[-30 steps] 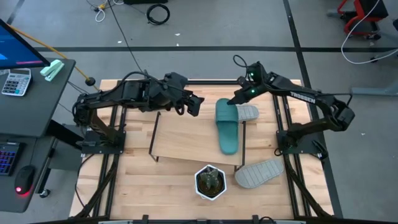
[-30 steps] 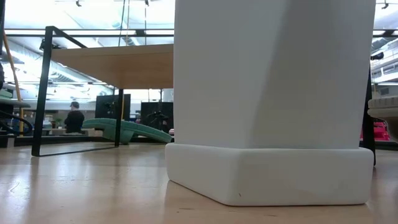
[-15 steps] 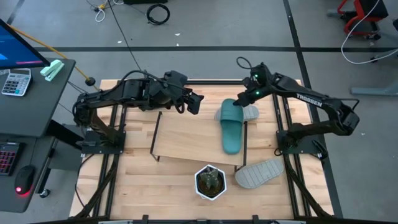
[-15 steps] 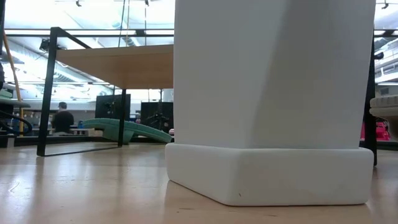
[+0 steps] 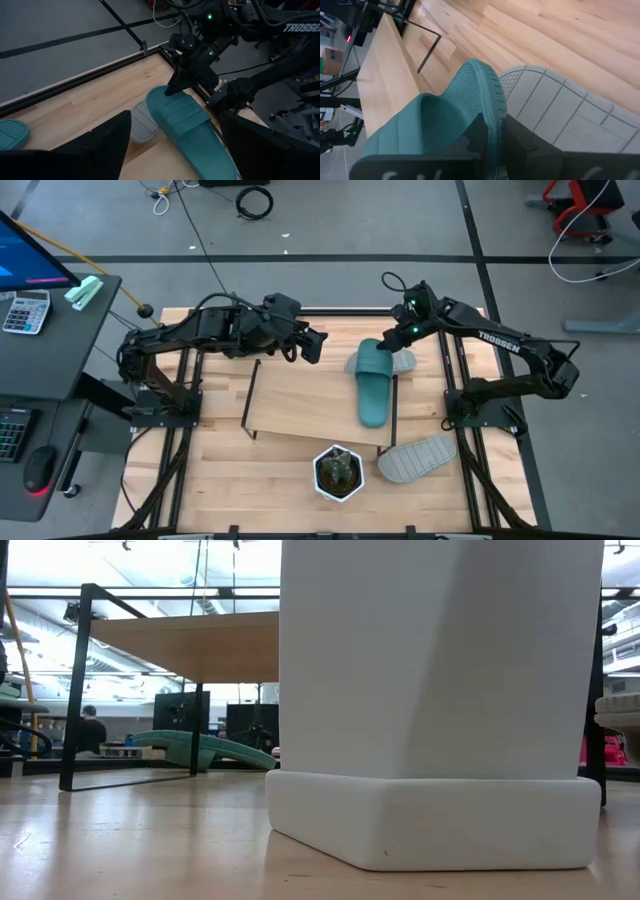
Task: Pick and place slides into the shelf
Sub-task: Put the right green slide on the shelf, then put the green slide on the shelf
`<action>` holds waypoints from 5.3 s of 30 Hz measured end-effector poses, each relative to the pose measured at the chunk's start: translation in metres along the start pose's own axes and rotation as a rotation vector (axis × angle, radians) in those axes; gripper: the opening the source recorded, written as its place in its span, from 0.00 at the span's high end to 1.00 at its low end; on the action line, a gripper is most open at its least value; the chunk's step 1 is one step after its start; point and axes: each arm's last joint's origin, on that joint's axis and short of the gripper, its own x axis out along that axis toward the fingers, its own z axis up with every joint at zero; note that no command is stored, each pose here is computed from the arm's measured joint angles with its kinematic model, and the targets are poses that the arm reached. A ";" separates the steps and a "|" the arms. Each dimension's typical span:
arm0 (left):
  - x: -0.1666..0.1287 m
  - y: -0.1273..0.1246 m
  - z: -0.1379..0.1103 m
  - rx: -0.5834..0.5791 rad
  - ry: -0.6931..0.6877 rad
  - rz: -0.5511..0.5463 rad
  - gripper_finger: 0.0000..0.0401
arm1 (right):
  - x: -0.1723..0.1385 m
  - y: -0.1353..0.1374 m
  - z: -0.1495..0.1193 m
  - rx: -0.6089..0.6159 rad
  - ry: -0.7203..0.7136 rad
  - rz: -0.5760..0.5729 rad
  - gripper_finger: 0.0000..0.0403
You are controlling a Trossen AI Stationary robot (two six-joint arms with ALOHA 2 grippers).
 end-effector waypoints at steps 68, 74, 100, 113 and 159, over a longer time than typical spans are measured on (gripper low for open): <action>0.006 0.010 0.008 0.043 -0.017 0.037 0.23 | -0.014 0.009 -0.009 -0.121 0.042 0.035 0.26; 0.006 0.010 0.009 0.046 -0.017 0.037 0.23 | -0.014 0.007 -0.009 -0.124 0.025 -0.025 0.24; 0.022 0.033 0.034 0.026 0.010 -0.029 0.23 | -0.096 0.059 0.032 -0.330 -0.199 -0.153 0.25; 0.073 0.010 0.030 0.023 -0.001 -0.224 0.23 | -0.116 0.071 0.037 -0.346 -0.250 -0.159 0.25; 0.032 0.192 -0.088 -0.486 -0.505 -0.403 0.37 | -0.112 0.065 0.031 -0.303 -0.196 -0.216 0.27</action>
